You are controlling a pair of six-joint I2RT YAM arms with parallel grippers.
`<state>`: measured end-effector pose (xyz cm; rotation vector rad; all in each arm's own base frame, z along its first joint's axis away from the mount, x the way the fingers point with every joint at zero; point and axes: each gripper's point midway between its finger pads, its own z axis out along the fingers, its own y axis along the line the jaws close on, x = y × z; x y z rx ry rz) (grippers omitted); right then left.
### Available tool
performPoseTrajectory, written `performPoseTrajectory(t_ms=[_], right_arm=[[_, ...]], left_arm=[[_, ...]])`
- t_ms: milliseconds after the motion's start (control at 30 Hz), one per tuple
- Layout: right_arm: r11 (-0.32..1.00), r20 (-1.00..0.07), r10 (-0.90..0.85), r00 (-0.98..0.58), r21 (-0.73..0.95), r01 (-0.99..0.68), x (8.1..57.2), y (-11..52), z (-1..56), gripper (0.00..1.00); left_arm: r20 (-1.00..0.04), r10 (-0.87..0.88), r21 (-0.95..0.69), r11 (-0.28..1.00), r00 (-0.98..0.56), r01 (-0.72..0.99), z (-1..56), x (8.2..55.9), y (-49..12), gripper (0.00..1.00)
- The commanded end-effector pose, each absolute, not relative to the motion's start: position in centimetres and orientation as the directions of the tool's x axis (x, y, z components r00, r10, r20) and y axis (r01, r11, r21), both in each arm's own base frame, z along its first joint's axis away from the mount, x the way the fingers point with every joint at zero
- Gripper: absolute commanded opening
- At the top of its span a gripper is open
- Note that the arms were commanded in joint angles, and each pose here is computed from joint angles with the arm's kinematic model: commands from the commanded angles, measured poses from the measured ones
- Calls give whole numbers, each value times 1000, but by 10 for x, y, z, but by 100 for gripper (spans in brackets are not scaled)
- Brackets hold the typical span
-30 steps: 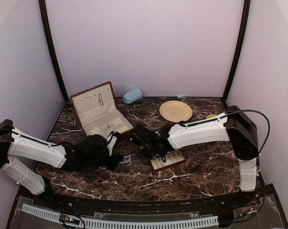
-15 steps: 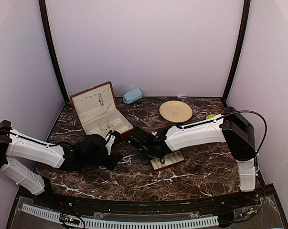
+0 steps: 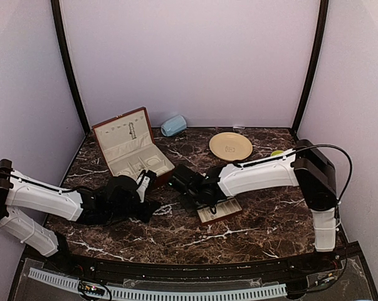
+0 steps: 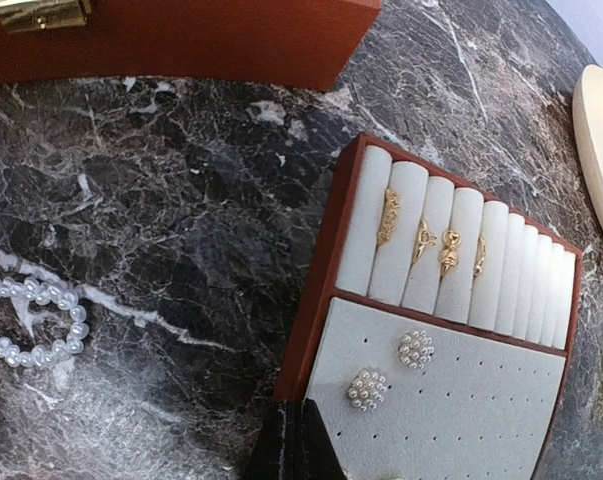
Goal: Organize the mixed jewelry
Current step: Open the earring holder beneath the earring panel.
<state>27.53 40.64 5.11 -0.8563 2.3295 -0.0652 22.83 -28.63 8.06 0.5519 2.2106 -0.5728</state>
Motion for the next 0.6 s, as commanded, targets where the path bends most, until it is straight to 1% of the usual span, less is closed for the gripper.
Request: performPoseTrajectory(t_ms=[0, 100, 300, 400, 433, 467, 500, 533, 567], right_arm=[[850, -687, -428, -587, -86, -519, 290, 414, 114, 0], [861, -699, -388, -600, -44, -506, 296, 410, 123, 0], [867, -710, -357, -607, -10, -498, 296, 407, 134, 0], [871, -721, -338, -605, 3, -491, 296, 404, 143, 0], [873, -725, -330, -605, 10, -488, 297, 403, 145, 0], [874, -728, -323, -604, 15, -486, 297, 403, 148, 0], [876, -731, -316, -605, 21, -483, 297, 402, 149, 0], [876, -735, -311, -603, 26, -482, 297, 403, 151, 0], [876, -737, -305, -603, 31, -481, 297, 403, 152, 0]], left_arm=[[-796, 168, -228, 807, -581, 545, 94, 237, -289, 5], [-799, 166, -231, 803, -578, 550, 96, 241, -296, 5], [-821, 132, -265, 775, -556, 575, 105, 250, -317, 5], [-847, 104, -273, 756, -521, 595, 118, 262, -336, 5], [-845, 118, -267, 752, -522, 602, 112, 265, -341, 5], [-859, 94, -276, 742, -503, 611, 122, 271, -349, 5], [-854, 110, -272, 738, -508, 617, 113, 275, -353, 5], [-865, 91, -281, 727, -493, 626, 122, 281, -362, 5], [-857, 109, -278, 725, -504, 630, 111, 285, -365, 5]])
